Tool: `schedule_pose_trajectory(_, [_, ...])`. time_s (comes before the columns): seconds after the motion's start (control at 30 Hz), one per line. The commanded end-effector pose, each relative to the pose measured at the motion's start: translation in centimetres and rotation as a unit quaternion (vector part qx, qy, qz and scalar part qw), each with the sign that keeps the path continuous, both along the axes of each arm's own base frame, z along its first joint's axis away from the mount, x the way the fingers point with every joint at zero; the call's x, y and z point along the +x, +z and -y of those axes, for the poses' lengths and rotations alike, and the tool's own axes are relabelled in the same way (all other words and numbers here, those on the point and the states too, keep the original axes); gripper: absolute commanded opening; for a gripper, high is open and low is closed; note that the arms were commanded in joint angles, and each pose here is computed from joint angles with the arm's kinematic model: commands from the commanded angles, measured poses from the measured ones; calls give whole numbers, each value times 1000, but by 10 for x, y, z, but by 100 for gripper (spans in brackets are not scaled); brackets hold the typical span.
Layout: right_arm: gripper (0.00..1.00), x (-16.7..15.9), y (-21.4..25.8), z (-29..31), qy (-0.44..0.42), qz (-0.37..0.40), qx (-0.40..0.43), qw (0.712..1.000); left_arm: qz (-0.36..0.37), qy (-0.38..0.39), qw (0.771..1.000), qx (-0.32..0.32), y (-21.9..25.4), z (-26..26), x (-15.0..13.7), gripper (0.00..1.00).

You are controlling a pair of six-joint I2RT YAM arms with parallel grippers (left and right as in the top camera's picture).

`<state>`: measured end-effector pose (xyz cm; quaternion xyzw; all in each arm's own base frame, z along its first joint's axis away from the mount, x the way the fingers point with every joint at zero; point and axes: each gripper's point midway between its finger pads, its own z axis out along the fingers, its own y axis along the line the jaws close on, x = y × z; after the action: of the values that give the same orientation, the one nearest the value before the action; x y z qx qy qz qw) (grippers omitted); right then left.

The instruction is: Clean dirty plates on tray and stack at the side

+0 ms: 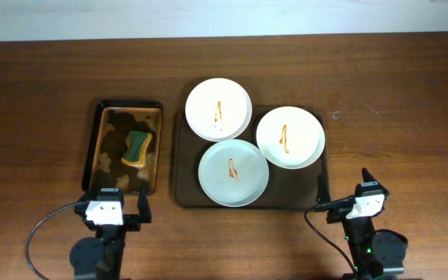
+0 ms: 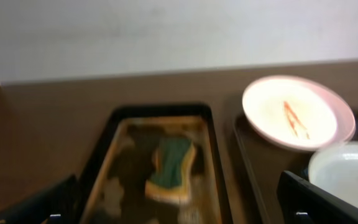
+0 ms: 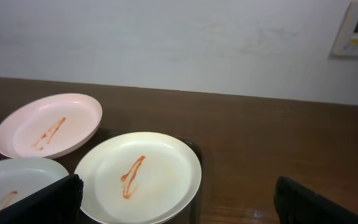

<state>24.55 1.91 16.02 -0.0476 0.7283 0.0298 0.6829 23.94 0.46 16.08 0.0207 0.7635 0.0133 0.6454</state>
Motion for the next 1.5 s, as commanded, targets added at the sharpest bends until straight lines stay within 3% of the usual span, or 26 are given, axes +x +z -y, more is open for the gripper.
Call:
schedule_pose_trajectory(0.0, [98,0,-1,-3,4,-10,43,999,-38,3,999,-10,15,-1,-1,100])
schedule_pose_trajectory(0.13, [98,-3,4,-3,3,-31,44,999,-93,3,996,-15,18,-2,9,100])
schedule_pose_trajectory(0.37, [98,5,6,-5,3,-163,43,986,-242,5,969,-40,15,-3,40,100])
schedule_pose_trajectory(0.57, [98,11,17,-14,18,-353,51,934,-372,-15,926,-64,15,4,61,100])
schedule_pose_trajectory(0.67, [98,19,30,-31,60,-401,74,911,-378,-109,911,-124,23,42,60,100])
schedule_pose_trajectory(0.77, [98,27,25,-53,118,-424,106,892,-356,-108,921,-118,30,40,69,100])
schedule_pose_trajectory(0.8, [89,27,21,-56,125,-431,112,887,-340,-91,930,-104,32,32,79,100])
schedule_pose_trajectory(0.83, [83,28,12,-62,136,-452,122,873,-328,-49,940,-80,31,14,93,88])
schedule_pose_trajectory(0.97, [79,27,1,-70,136,-474,123,861,-325,-22,944,-56,15,-1,135,60])
schedule_pose_trajectory(1.07, [78,24,-5,-71,109,-486,102,861,-375,3,926,-33,-21,-15,158,59])
schedule_pose_trajectory(1.17, [78,23,-10,-72,92,-487,61,867,-443,1,896,-38,-79,-14,162,33])
schedule_pose_trajectory(1.4, [78,26,-21,-74,85,-501,57,859,-522,-2,853,-4,-145,-6,150,30])
schedule_pose_trajectory(1.43, [78,26,-21,-74,85,-502,57,859,-535,1,845,-1,-155,-8,146,18])
schedule_pose_trajectory(1.47, [78,26,-21,-74,85,-502,57,859,-541,2,841,0,-159,-8,144,13])
